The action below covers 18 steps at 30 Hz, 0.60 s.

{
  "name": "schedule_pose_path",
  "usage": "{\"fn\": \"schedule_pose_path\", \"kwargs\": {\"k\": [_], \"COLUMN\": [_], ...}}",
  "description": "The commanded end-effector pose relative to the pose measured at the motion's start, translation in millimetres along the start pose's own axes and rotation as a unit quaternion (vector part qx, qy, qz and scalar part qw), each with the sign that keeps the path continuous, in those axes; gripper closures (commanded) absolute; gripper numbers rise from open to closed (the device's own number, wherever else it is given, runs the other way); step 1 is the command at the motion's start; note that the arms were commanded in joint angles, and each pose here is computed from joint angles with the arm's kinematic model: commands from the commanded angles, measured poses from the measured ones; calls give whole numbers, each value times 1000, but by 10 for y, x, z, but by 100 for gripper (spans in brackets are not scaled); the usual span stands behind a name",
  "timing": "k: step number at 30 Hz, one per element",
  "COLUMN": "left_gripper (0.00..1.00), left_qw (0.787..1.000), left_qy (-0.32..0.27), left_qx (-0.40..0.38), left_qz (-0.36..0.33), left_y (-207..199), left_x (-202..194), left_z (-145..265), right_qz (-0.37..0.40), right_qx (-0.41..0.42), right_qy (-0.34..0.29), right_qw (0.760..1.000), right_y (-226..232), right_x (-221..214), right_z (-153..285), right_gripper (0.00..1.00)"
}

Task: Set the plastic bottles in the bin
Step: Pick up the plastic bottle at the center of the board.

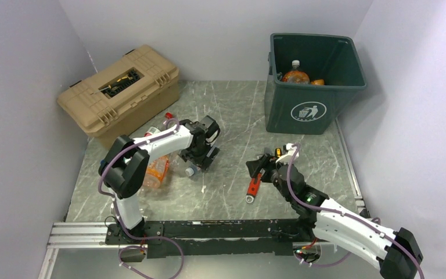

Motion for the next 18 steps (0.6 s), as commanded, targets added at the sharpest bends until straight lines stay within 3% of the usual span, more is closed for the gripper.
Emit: {"fn": "schedule_pose_path", "kwargs": {"k": [1,9,18], "left_gripper": [16,23,59], "left_qw": [1000,1000,1000], "left_qy": [1,1,-23], "left_qx": [9,1,-16], "left_qz": [0,6,-1], "left_y": [68,40,16], "left_x": [70,71,82], "left_z": [-74,-138,-35], "right_qz": [-2,-4,12], "right_qx": [9,11,27], "right_qy": [-5,-2,7], "right_qw": [1000,1000,1000], "right_y": [1,2,181], "right_x": [6,-11,119], "right_z": [20,9,72], "right_gripper": [22,23,22]}}
Point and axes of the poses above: each gripper's point midway between its finger pads, its own z axis back along the fingers, its own y axis along the line the jaws close on, x = y × z, the point moved 6 cm from there along z, back along the fingers, and after that the axes turned 9 degrees about -z, right-handed, at the moved point
